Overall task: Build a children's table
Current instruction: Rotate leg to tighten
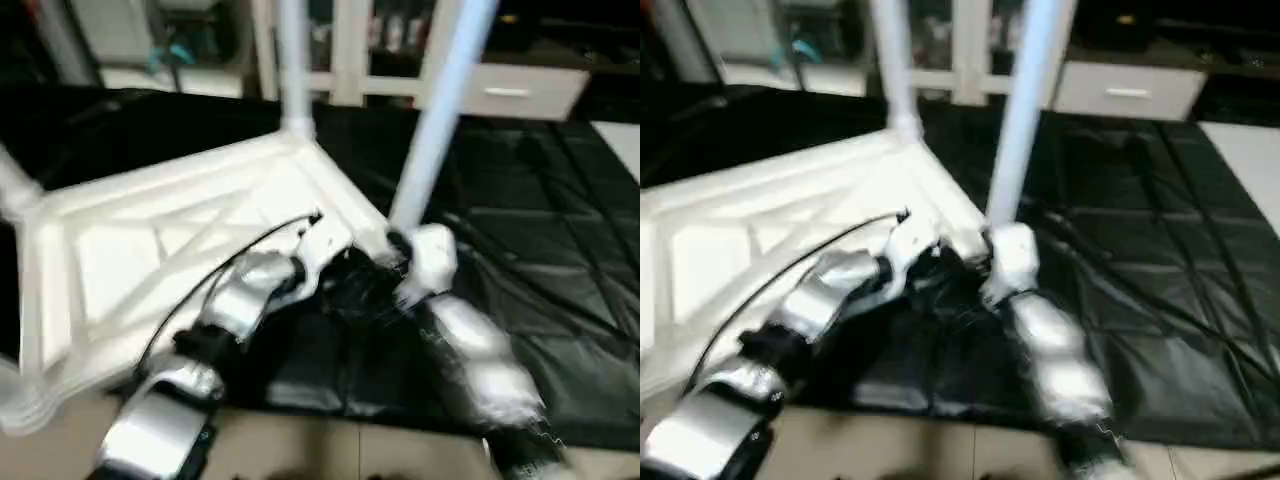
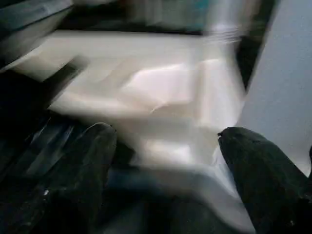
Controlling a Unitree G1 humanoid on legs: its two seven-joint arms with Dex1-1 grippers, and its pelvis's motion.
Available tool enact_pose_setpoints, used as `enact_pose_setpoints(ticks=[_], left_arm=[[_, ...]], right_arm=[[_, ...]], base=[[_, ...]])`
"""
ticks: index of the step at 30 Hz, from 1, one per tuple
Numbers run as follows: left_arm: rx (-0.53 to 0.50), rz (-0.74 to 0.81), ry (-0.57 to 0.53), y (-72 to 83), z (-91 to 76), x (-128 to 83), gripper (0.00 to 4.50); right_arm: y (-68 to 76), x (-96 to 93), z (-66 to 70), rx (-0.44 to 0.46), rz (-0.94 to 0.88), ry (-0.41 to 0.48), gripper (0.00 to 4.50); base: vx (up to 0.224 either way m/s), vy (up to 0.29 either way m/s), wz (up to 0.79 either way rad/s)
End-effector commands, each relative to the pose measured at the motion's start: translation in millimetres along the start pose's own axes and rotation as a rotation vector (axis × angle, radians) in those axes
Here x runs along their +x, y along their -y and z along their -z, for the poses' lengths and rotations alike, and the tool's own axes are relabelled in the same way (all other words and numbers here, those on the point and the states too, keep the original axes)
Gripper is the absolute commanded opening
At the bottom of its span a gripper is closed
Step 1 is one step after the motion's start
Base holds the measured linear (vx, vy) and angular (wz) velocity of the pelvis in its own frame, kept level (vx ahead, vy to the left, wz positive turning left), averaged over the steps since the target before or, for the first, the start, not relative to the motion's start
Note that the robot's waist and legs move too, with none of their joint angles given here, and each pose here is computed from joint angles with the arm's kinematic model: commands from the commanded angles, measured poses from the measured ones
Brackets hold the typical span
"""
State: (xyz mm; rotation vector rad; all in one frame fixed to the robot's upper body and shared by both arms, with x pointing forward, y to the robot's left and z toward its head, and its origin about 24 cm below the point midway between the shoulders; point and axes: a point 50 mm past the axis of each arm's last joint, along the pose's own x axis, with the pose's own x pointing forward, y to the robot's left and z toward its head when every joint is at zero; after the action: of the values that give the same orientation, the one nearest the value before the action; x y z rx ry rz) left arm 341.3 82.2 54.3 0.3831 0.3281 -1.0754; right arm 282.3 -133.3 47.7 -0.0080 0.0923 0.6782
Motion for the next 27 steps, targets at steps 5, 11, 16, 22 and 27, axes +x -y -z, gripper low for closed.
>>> enact_pose_setpoints(ticks=[5, 11, 16, 22, 27], left_arm=[[-0.033, 0.193, -0.098, 14.5, 31.3, -11, 0.00], [0.042, 0.446, -0.152, 25.6, 36.5, -33, 0.00], [0.072, 0.531, -0.173, 31.4, 36.3, -40, 0.00], [0.082, 0.522, -0.167, 31.8, 33.2, -39, 0.00], [0.090, 0.511, -0.168, 30.3, 31.3, -38, 0.00]], right_arm=[[-6.1, -32.3, -8.3, -0.065, -0.252, -0.093, 3.75], [19.9, -70.3, -22.2, -0.095, -0.292, -0.233, 3.75], [35.2, -68.6, -30.5, -0.117, -0.222, -0.223, 3.75], [24.8, -51.6, -24.5, -0.132, -0.296, -0.264, 3.75], [20.5, -42.3, -16.3, -0.160, -0.344, -0.302, 3.75]], base=[[0.000, 0.000, 0.00], [0.000, 0.000, 0.00], [0.000, 0.000, 0.00], [0.000, 0.000, 0.00], [0.000, 0.000, 0.00]])
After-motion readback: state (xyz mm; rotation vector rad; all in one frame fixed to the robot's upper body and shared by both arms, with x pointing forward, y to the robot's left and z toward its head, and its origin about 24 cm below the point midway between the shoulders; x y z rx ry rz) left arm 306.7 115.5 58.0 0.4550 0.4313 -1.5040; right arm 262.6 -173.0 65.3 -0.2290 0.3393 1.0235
